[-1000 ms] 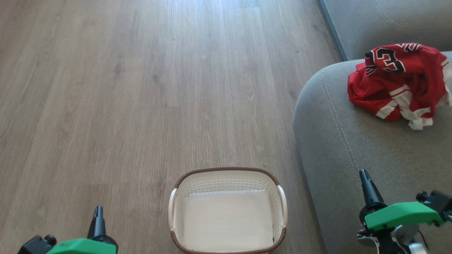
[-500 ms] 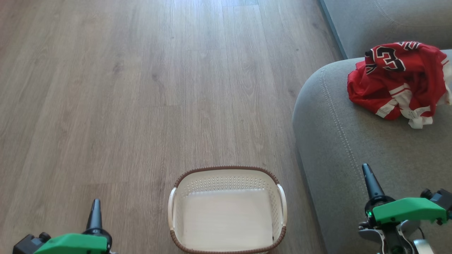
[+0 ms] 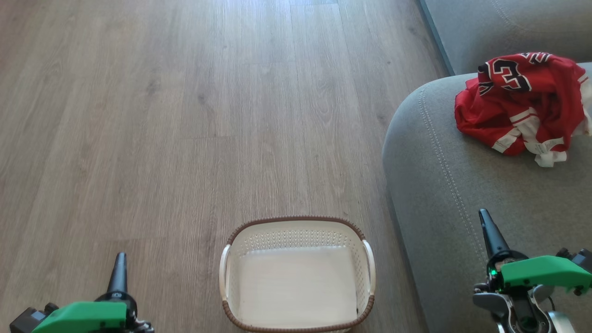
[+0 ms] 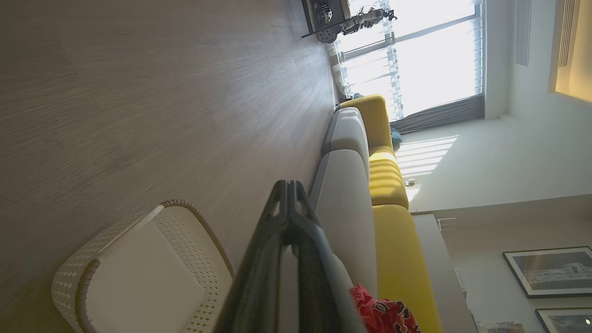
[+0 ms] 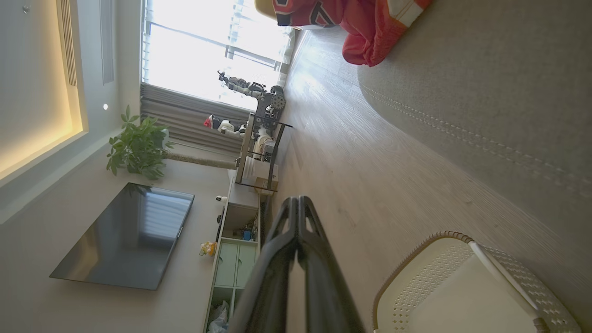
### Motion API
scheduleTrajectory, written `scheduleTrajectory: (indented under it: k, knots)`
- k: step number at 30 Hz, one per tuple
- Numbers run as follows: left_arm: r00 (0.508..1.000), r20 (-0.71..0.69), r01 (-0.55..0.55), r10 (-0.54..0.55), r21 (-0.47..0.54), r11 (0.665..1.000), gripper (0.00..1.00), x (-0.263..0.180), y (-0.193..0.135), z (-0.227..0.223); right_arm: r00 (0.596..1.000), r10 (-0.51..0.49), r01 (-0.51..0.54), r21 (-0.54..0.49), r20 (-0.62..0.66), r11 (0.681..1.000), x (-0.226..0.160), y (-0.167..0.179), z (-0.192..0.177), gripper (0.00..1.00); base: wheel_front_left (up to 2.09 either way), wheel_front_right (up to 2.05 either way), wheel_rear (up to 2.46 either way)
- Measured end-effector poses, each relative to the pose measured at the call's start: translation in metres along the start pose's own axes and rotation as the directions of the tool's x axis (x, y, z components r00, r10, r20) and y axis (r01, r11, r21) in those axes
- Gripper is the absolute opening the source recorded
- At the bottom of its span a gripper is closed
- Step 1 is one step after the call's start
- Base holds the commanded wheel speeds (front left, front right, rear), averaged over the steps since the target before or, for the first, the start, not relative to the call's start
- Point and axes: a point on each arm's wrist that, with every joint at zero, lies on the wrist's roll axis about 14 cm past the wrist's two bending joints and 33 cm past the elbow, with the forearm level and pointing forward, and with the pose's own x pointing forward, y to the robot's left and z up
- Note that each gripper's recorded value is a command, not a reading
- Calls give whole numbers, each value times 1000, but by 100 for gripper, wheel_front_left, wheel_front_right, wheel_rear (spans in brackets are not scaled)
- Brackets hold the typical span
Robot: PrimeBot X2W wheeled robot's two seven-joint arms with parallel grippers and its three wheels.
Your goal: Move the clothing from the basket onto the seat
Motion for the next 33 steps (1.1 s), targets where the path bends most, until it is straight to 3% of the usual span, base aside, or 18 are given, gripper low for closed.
scheduleTrajectory:
  k: [9, 25, 33]
  knots:
    - [999, 6, 47, -47, -99, 994, 0, 4, -12, 4, 1000, 9, -9, 104, 3, 994, 2, 2, 2, 0, 0, 0, 0]
    - [992, 35, 125, -120, -276, 953, 0, 9, -26, 14, 999, 42, -47, 296, 25, 954, 9, 12, 10, 0, 0, 0, 0]
    - [991, 44, 131, -124, -288, 949, 0, 9, -28, 16, 999, 43, -49, 303, 26, 952, 9, 13, 11, 0, 0, 0, 0]
